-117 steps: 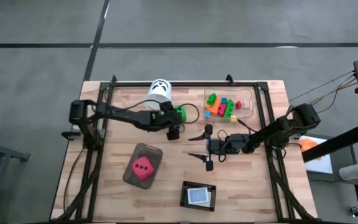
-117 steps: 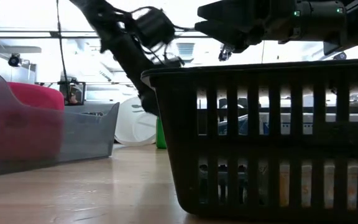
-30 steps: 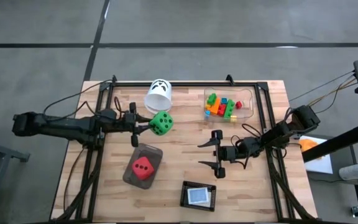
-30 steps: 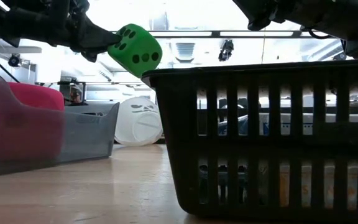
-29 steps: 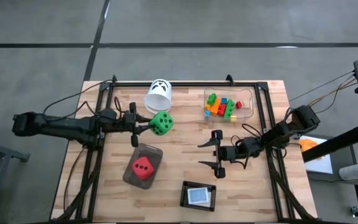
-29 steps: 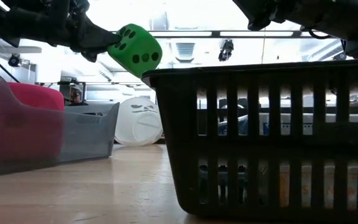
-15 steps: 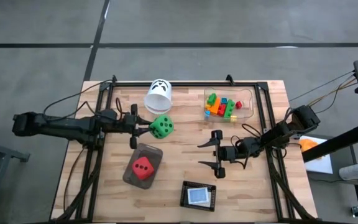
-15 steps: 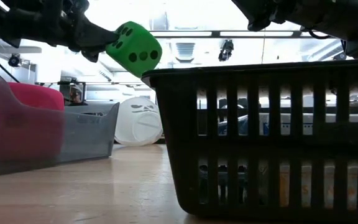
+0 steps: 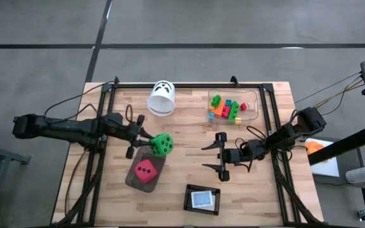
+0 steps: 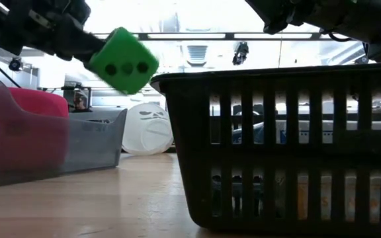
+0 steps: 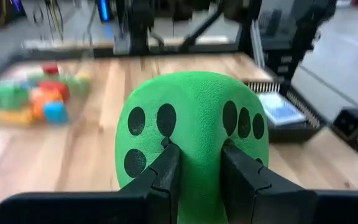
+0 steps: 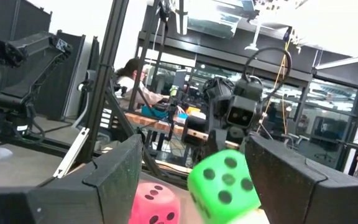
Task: Pick & Place Toys
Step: Put the green die into the gray bin
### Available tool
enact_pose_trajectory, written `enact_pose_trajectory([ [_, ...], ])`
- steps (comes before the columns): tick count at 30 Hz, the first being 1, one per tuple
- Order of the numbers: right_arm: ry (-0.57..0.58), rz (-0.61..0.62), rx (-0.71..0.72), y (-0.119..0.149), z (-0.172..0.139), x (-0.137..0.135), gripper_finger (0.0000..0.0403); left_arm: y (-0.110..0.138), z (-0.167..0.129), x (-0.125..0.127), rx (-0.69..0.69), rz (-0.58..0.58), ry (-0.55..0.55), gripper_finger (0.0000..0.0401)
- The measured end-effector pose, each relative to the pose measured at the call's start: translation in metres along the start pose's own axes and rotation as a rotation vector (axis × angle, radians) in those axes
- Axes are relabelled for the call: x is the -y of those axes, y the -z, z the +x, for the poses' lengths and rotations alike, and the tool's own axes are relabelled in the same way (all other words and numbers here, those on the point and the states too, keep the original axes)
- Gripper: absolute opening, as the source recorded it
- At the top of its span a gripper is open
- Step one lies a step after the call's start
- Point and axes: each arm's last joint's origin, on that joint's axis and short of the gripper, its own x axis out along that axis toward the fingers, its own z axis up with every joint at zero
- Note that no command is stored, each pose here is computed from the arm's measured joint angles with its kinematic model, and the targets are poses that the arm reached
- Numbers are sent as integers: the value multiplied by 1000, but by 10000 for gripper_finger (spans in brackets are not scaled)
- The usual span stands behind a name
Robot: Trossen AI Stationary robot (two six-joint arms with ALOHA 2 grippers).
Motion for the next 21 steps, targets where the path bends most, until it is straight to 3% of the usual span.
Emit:
enact_pose_trajectory([
  [4,0,0,0,0,0,0,276,8,0,3,-85,-27,31,79],
  [10,3,0,-2,0,0,1,276,10,1,12,-104,-25,154,79],
  [21,1,4,-7,1,0,0,276,18,-1,17,-200,-27,179,75],
])
